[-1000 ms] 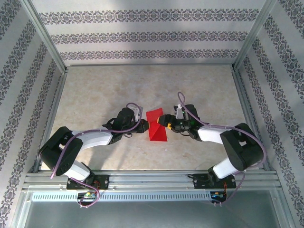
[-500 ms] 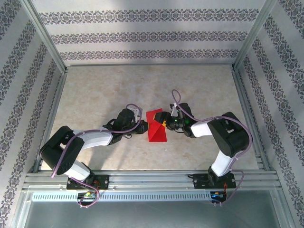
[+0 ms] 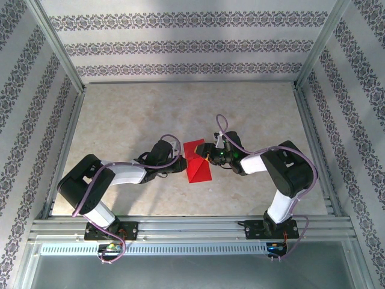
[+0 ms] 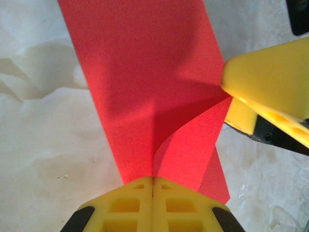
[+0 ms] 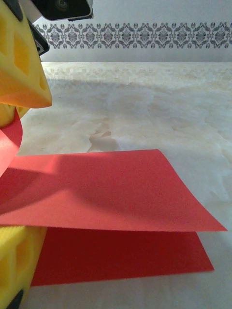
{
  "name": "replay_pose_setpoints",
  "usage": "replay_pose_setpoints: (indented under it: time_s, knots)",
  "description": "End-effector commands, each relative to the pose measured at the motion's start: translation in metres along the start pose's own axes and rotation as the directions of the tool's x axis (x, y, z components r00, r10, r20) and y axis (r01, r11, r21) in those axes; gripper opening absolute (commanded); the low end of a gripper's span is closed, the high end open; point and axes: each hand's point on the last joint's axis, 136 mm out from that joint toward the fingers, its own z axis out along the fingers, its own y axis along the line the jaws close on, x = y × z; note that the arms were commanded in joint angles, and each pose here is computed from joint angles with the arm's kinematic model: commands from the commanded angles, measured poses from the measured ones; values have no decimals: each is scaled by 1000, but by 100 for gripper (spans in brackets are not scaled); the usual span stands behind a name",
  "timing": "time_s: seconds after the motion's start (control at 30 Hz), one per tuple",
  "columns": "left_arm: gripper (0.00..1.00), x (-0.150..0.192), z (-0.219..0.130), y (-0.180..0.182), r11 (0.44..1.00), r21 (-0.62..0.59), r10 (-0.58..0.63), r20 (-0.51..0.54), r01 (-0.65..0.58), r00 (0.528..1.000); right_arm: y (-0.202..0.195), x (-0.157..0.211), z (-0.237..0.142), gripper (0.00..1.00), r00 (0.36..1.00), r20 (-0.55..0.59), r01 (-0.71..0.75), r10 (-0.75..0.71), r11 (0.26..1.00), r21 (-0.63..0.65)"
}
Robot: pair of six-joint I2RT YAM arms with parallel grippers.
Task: Fold a paper plane with a square sheet of paper (fold left side to right side)
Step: Turn over the paper at the bottom-center of the table.
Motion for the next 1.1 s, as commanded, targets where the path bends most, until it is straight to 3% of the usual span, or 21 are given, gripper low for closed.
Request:
replay_pose_setpoints:
  time_s: [0.0,0.27,0.63,0.87,1.07]
  knots:
    - [0,-8,4,1,1000,4,-16,29,16,999,-3,4,5,52,1000,-1,20,-20,1000,8]
    - [4,-7,7,2,1000,14,-27,27,27,999,-7,7,6,37,1000,-4,25,-25,999,25]
    - [30,-19,-22,-10,999,33,9,111,-12,994,13,0,-7,0,997,22,75,-75,997,-12]
    - [53,-41,-75,-30,996,34,74,244,-85,967,47,-13,-36,0,986,90,148,-140,985,-85]
    - [77,-56,-126,-55,981,111,107,378,-160,919,79,-27,-77,0,972,166,199,-169,962,-185]
